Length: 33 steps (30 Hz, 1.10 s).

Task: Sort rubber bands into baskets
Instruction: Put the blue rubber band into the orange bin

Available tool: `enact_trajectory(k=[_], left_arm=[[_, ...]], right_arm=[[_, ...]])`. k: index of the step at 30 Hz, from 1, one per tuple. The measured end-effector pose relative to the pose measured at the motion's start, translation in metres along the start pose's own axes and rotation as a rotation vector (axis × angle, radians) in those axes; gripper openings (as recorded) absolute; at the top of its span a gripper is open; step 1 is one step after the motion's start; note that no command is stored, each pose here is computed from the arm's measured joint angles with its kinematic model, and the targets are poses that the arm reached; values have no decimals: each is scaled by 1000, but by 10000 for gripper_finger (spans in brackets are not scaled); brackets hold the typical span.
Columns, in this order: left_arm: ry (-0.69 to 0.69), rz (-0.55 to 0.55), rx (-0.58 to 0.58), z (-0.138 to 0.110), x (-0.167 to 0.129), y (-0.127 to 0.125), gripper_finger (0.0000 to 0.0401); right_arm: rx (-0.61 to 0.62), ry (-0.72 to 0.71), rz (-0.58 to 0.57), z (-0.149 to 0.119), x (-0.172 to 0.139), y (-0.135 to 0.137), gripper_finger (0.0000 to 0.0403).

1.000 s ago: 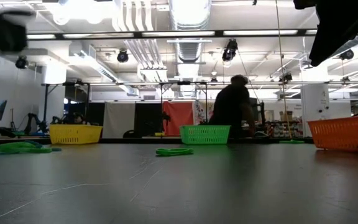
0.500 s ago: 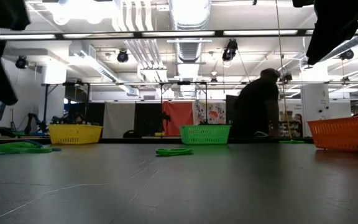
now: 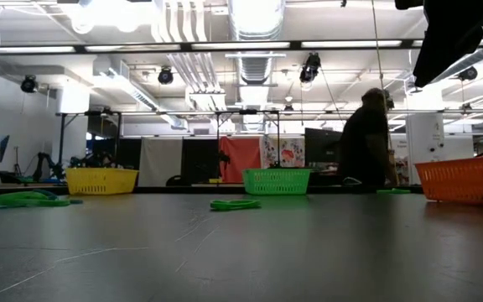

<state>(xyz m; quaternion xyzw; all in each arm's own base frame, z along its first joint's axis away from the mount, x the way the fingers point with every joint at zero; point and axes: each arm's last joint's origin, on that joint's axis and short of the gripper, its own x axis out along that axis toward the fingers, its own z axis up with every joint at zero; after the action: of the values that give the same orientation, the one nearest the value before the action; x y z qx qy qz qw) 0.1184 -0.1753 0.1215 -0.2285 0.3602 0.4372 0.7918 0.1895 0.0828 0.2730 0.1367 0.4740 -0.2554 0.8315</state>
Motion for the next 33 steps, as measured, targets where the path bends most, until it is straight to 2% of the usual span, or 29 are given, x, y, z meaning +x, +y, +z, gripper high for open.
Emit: enact_trajectory(k=[4,6,12,17,26,33], left_arm=[[-9,95,25,-12,12,0,255],[-31,107,22,-17,16,0,264],[-78,87,11,-24,25,-2,255],[-58,57,-12,-23,23,-5,195],[-30,57,-37,-16,27,-13,18],[-23,18,-63,-10,22,-16,2]], right_arm=[[10,-12,18,1,0,2,221],[11,-13,19,1,0,2,222],[11,-13,21,1,0,2,221],[8,-21,33,2,0,3,221],[-2,-23,34,2,0,4,221],[-6,-24,36,2,0,4,221]])
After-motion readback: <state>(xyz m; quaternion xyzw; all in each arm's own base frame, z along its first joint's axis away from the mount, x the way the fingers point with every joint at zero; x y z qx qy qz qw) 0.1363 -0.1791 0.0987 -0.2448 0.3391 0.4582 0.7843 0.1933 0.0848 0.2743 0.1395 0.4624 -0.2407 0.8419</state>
